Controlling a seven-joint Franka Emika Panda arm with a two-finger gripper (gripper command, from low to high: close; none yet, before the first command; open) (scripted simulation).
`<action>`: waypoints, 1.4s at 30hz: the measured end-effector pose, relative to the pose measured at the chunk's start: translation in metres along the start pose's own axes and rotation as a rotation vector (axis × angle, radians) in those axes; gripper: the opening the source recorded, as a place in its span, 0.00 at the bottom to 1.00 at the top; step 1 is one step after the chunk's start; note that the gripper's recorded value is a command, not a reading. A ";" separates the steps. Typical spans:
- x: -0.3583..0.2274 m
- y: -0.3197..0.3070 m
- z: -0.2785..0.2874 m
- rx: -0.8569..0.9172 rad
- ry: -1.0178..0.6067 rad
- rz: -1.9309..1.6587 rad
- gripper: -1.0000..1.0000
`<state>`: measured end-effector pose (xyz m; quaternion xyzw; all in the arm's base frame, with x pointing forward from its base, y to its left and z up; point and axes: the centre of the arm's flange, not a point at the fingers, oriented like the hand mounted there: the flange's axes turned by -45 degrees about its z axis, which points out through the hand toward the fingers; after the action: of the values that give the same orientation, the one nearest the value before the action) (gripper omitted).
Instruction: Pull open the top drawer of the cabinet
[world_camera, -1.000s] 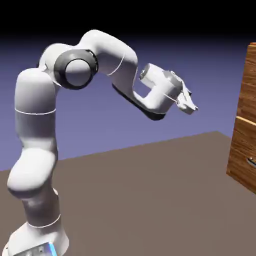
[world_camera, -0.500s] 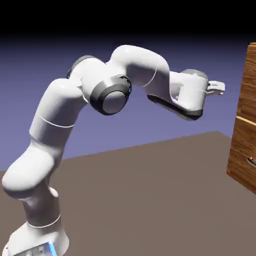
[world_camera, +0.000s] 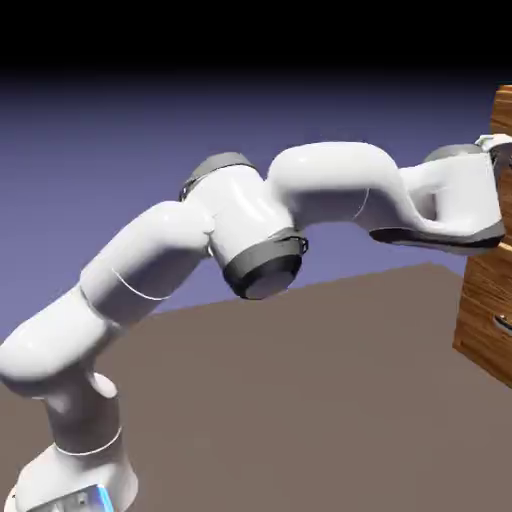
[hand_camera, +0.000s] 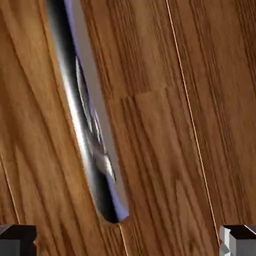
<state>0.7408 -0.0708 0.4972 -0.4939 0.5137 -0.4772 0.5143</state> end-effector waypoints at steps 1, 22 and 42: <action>0.016 0.000 0.002 0.016 0.016 -0.057 0.50; 0.005 -0.009 0.043 0.025 0.008 -0.057 0.50; 0.016 -0.001 0.015 0.016 0.016 -0.058 0.00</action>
<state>0.7556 -0.0862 0.4967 -0.5004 0.4993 -0.5000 0.5003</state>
